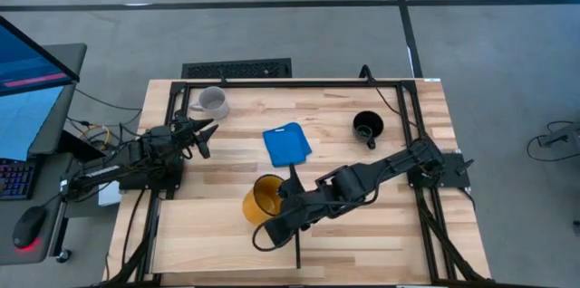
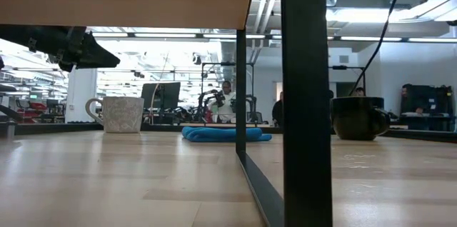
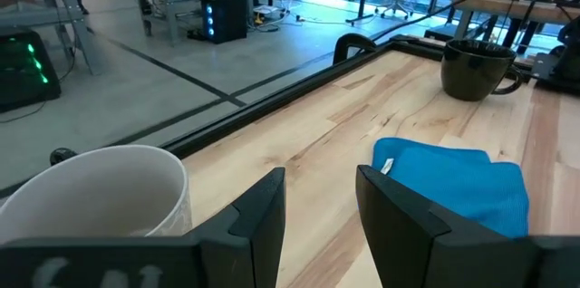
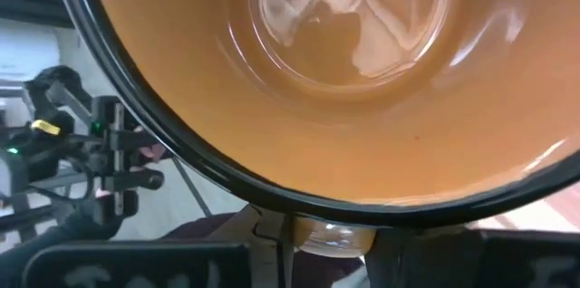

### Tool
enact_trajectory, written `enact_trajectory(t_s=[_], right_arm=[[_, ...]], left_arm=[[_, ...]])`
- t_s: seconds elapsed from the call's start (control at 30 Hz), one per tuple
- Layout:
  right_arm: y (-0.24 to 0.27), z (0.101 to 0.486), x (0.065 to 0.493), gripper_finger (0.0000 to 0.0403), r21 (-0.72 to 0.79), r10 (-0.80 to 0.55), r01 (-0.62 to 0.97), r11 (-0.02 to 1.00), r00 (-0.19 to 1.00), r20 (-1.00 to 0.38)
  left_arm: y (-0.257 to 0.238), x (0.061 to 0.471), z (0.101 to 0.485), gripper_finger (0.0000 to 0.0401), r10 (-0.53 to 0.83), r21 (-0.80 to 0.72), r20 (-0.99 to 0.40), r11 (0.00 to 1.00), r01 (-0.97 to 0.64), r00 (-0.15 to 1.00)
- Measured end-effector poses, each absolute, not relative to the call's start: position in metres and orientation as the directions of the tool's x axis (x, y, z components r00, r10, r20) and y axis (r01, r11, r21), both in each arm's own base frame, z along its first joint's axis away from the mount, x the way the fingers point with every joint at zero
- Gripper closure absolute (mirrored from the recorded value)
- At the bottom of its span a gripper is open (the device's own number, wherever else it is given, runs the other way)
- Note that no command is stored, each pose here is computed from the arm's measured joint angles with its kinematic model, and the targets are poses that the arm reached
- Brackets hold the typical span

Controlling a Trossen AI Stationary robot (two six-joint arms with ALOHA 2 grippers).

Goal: Stack small to large cups/mugs on shelf
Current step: Put the yellow mug on the shelf

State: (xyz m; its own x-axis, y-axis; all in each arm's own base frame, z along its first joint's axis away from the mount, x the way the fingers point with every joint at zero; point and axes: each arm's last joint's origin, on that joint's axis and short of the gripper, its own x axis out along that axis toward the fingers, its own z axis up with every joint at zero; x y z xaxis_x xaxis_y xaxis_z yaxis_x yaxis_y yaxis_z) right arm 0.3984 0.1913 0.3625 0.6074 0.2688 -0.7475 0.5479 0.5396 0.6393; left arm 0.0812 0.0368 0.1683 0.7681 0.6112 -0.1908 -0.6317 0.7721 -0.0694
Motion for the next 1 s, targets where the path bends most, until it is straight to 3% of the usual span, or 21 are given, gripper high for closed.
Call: enact_trajectory(t_s=[0.37, 1.0], right_arm=[[0.207, 0.349, 0.406, 0.0302, 0.637, 0.289, 0.617, 0.462, 0.575, -0.766], [0.207, 0.34, 0.398, 0.0302, 0.555, 0.28, 0.714, 0.427, 0.479, -0.832]], left_arm=[[0.037, 0.081, 0.168, 0.0274, 0.611, -0.062, -0.191, 0.773, -0.631, 0.768], [0.037, 0.081, 0.168, 0.0274, 0.611, -0.063, -0.191, 0.774, -0.631, 0.768]])
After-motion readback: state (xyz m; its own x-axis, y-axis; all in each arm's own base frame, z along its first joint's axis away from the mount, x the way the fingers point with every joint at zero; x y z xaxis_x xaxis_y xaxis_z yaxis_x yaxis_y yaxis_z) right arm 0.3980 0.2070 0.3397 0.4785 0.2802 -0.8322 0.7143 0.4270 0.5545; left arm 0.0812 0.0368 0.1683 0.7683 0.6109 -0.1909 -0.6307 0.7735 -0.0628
